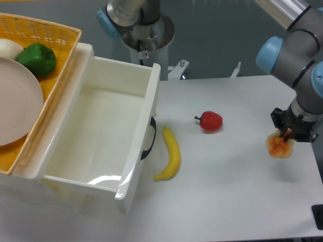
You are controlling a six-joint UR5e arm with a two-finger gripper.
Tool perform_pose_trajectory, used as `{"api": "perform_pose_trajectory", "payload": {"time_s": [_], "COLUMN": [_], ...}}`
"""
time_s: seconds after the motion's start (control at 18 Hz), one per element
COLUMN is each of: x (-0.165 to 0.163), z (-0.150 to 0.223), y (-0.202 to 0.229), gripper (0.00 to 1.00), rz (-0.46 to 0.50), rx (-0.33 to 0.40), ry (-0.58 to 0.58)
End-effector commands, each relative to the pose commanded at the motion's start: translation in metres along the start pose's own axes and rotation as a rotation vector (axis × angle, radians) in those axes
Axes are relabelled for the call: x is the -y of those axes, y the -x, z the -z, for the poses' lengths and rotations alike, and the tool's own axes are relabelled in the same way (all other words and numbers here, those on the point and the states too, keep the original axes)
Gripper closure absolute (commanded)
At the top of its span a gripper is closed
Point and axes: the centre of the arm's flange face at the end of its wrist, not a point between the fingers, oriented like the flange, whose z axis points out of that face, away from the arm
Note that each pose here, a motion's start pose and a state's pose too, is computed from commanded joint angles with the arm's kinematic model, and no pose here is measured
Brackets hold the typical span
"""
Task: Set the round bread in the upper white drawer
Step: 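Lift the held round bread roll upward with the gripper, then carry the bread roll over the red apple into the open white drawer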
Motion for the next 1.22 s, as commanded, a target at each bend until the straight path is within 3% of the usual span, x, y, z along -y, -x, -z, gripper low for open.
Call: {"api": "perform_pose_trajectory", "payload": {"time_s": [0.44,0.67,1.22], "x": [0.014,0.038,0.099], "z": [0.094,0.119,0.164], "y": [-0.06,-0.107,-0.186], "gripper": [1.0,1.0,1.0], "rz": [0.055,0.141,0.2], "rx": [0.014,0.002,-0.043], "ry": [-0.018,-0.135,-0.378]}}
